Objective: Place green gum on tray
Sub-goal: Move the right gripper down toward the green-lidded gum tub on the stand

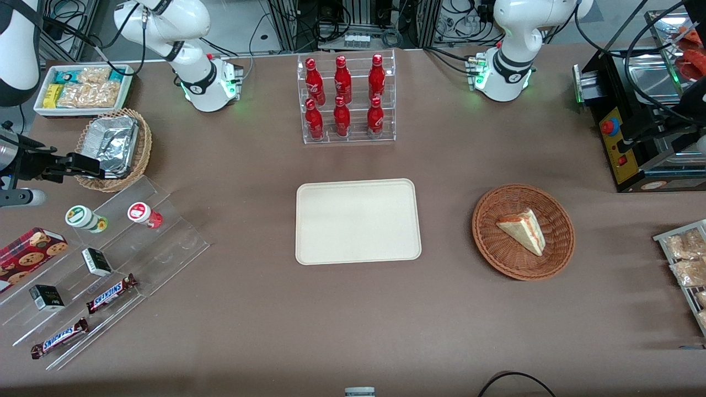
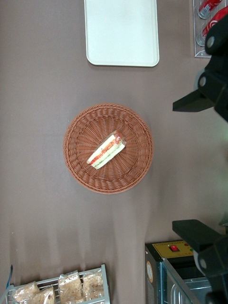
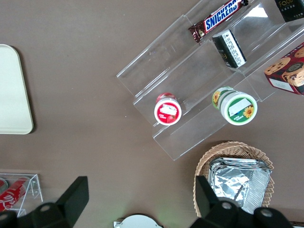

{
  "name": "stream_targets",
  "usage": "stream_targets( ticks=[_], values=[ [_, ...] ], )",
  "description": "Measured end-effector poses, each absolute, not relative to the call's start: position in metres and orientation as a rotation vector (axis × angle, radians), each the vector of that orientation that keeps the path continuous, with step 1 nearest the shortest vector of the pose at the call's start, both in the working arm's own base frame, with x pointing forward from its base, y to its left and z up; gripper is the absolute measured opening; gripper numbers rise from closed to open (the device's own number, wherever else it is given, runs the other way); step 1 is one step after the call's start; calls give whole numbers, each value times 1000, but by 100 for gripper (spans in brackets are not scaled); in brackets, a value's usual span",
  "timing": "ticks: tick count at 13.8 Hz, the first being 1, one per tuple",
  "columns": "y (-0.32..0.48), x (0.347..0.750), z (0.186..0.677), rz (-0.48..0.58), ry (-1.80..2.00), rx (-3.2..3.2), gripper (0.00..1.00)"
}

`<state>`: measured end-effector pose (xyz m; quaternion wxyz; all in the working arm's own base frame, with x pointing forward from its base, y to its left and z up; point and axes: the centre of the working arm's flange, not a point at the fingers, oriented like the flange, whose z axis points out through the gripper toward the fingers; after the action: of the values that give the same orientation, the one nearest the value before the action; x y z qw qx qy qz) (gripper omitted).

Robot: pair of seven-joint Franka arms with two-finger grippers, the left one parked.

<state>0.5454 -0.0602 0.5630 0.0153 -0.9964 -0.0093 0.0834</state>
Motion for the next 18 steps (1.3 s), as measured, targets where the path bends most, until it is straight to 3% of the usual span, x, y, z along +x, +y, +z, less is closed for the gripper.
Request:
stream_targets(
  ticks=[7,18],
  values=[
    [-63,550,558,236,-59,-3102,100],
    [-135,544,489,120,-868,-2979,100]
  ],
)
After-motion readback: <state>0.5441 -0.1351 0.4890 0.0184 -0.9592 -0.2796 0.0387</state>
